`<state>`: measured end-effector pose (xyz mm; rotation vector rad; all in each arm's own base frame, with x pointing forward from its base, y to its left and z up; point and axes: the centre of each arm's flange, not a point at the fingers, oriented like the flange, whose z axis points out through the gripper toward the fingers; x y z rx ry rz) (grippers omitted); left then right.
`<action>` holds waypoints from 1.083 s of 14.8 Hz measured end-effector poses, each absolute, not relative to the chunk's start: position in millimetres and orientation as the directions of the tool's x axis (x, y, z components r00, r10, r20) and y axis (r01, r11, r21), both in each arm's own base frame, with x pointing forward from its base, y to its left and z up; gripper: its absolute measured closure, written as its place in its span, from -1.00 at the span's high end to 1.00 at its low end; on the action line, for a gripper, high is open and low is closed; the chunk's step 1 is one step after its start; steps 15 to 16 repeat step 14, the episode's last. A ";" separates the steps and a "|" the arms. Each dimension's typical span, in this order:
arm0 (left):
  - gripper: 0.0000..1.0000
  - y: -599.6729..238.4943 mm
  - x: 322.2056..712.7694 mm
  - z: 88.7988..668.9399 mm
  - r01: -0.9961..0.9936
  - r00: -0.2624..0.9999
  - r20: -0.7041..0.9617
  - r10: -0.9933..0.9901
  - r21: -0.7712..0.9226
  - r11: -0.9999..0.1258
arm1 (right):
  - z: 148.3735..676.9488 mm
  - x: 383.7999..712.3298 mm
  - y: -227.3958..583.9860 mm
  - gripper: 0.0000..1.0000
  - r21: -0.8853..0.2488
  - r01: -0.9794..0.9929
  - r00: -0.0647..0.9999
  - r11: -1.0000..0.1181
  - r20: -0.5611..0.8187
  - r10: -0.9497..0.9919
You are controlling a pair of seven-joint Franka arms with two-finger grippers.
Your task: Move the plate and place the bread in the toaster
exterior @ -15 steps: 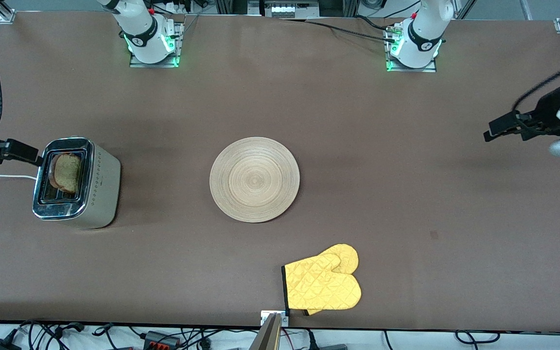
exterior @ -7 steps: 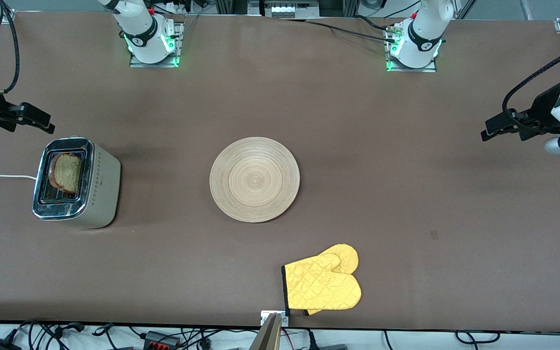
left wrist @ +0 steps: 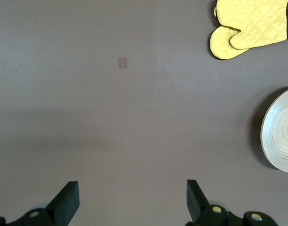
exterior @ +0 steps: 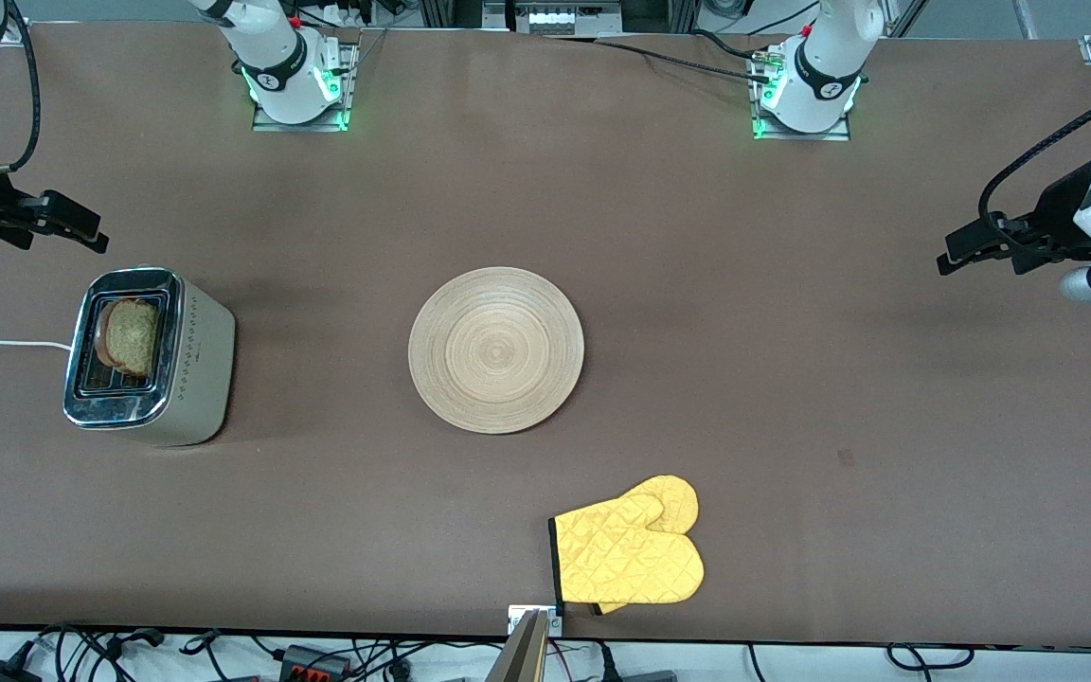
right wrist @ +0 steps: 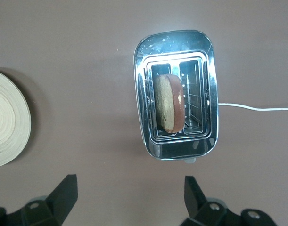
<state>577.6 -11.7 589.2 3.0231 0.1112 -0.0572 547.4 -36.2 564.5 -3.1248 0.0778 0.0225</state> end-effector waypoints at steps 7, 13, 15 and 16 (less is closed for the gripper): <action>1.00 -5.5 577.7 589.1 0.085 0.996 -0.042 0.081 0.114 -0.990 | 564.4 547.4 -36.1 1.00 -0.015 -0.049 0.999 -0.999 -0.016 -0.049; 1.00 -1.5 577.9 588.8 0.092 0.995 -0.043 0.088 0.114 -0.989 | 564.5 547.4 -36.0 1.00 -0.015 -0.048 0.999 -0.999 -0.015 -0.048; 1.00 -1.5 577.9 588.6 0.092 0.995 -0.043 0.088 0.114 -0.989 | 564.6 547.5 -36.0 1.00 -0.015 -0.048 0.999 -0.999 -0.014 -0.048; 1.00 -1.5 577.9 588.6 0.092 0.995 -0.043 0.088 0.114 -0.989 | 564.6 547.5 -36.0 1.00 -0.015 -0.048 0.999 -0.999 -0.014 -0.048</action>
